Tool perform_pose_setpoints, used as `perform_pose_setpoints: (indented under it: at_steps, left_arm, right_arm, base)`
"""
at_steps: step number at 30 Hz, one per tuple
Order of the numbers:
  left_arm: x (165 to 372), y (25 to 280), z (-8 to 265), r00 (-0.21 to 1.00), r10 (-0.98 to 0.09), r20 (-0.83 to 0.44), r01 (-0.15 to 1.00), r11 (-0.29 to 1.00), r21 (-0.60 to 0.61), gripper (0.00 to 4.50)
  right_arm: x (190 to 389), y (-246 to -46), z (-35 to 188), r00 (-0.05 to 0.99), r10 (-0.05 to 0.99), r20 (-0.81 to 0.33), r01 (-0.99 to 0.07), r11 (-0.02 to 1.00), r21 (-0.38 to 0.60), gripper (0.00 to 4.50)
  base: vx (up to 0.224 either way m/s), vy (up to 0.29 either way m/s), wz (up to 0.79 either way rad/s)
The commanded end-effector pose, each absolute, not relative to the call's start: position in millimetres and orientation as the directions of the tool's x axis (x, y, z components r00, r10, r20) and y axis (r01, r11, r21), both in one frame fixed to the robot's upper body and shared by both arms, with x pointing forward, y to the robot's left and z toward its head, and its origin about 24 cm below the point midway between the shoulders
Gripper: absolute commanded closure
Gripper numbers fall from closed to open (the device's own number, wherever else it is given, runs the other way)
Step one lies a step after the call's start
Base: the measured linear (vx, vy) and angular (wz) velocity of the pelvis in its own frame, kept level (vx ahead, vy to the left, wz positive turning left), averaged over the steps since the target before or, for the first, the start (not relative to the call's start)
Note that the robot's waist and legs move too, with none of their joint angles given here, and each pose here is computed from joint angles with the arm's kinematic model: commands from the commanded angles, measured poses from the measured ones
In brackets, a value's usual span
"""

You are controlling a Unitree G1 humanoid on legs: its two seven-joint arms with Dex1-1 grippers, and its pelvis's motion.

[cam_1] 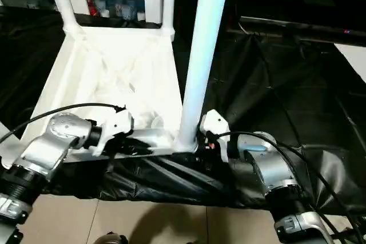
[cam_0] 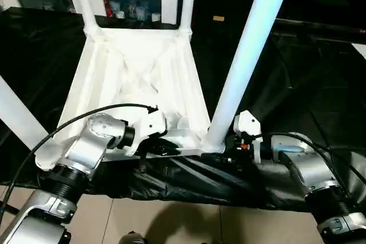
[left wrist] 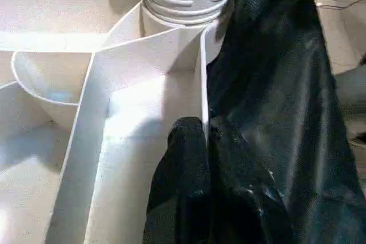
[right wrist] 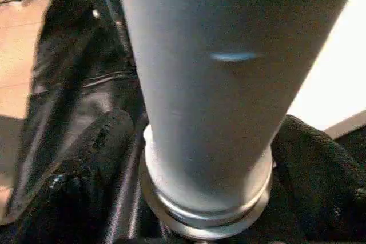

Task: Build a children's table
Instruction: Rotate leg to tighten

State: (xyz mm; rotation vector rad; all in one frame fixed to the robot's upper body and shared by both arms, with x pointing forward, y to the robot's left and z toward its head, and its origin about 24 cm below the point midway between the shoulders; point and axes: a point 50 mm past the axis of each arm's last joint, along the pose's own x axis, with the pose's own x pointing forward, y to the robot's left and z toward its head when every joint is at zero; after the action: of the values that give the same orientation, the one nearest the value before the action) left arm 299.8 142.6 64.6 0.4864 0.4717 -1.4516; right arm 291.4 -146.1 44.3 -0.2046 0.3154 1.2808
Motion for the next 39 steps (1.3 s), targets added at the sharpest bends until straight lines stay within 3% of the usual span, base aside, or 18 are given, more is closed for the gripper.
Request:
perform_pose_setpoints:
  at_steps: [1, 10, 17, 21, 23, 24, 26, 29, 32, 36, 38, 39]
  left_arm:
    - [288, 136, 49, -0.078, -0.785, -0.615, 0.997, -0.045, -0.068, 4.50]
    - [290, 135, 52, -0.101, -0.792, -0.603, 0.995, -0.065, -0.082, 4.50]
    - [290, 134, 51, -0.101, -0.796, -0.597, 0.994, -0.059, -0.089, 4.50]
    - [297, 126, 49, -0.018, -0.807, -0.590, 0.998, 0.021, -0.060, 4.50]
    - [308, 112, 50, 0.100, -0.816, -0.569, 0.993, 0.122, -0.001, 4.50]
    - [308, 112, 50, 0.100, -0.816, -0.569, 0.993, 0.122, -0.001, 4.50]
    - [314, 95, 52, 0.187, -0.819, -0.543, 0.980, 0.196, 0.041, 4.50]
    - [317, 74, 53, 0.250, -0.822, -0.512, 0.966, 0.248, 0.073, 4.50]
    - [314, 54, 54, 0.268, -0.836, -0.479, 0.962, 0.263, 0.079, 4.50]
    - [307, 45, 48, 0.221, -0.841, -0.493, 0.975, 0.208, 0.082, 4.50]
    - [306, 53, 47, 0.191, -0.842, -0.504, 0.981, 0.181, 0.070, 4.50]
    - [306, 53, 47, 0.191, -0.842, -0.504, 0.981, 0.181, 0.070, 4.50]
  right_arm:
    - [287.3, -145.7, 37, 0.194, 0.908, -0.373, -0.969, 0.236, 0.071, 0.70]
    - [285.2, -143.0, 33, 0.137, 0.919, -0.370, -0.975, 0.192, 0.115, 1.60]
    - [280.7, -138.4, 29, 0.126, 0.935, -0.332, -0.969, 0.188, 0.161, 1.78]
    - [278.3, -131.9, 21, 0.198, 0.939, -0.281, -0.941, 0.262, 0.213, 1.80]
    - [284.2, -125.7, 11, 0.335, 0.897, -0.289, -0.886, 0.404, 0.227, 1.81]
    - [284.2, -125.7, 11, 0.335, 0.897, -0.289, -0.886, 0.404, 0.227, 1.82]
    - [291.9, -118.4, 4, 0.466, 0.828, -0.311, -0.808, 0.542, 0.233, 1.83]
    - [299.5, -105.4, -2, 0.582, 0.741, -0.335, -0.708, 0.664, 0.238, 1.84]
    - [305.1, -85.4, -2, 0.658, 0.677, -0.331, -0.637, 0.734, 0.235, 1.84]
    - [308.7, -65.4, 8, 0.689, 0.677, -0.261, -0.647, 0.736, 0.200, 1.84]
    - [309.0, -69.7, 14, 0.676, 0.706, -0.211, -0.662, 0.707, 0.248, 1.14]
    - [309.0, -69.7, 14, 0.676, 0.706, -0.211, -0.662, 0.707, 0.248, 1.14]
  base:
    - [0.000, 0.000, 0.00]
    - [0.000, 0.000, 0.00]
    - [0.000, 0.000, 0.00]
    - [0.000, 0.000, 0.00]
    - [0.000, 0.000, 0.00]
    - [0.000, 0.000, 0.00]
    - [-0.053, 0.005, -0.01]
    - [-0.058, 0.019, -0.12]
    - [-0.038, 0.023, -0.12]
    - [0.000, 0.000, 0.00]
    - [0.000, 0.000, 0.00]
    - [0.000, 0.000, 0.00]
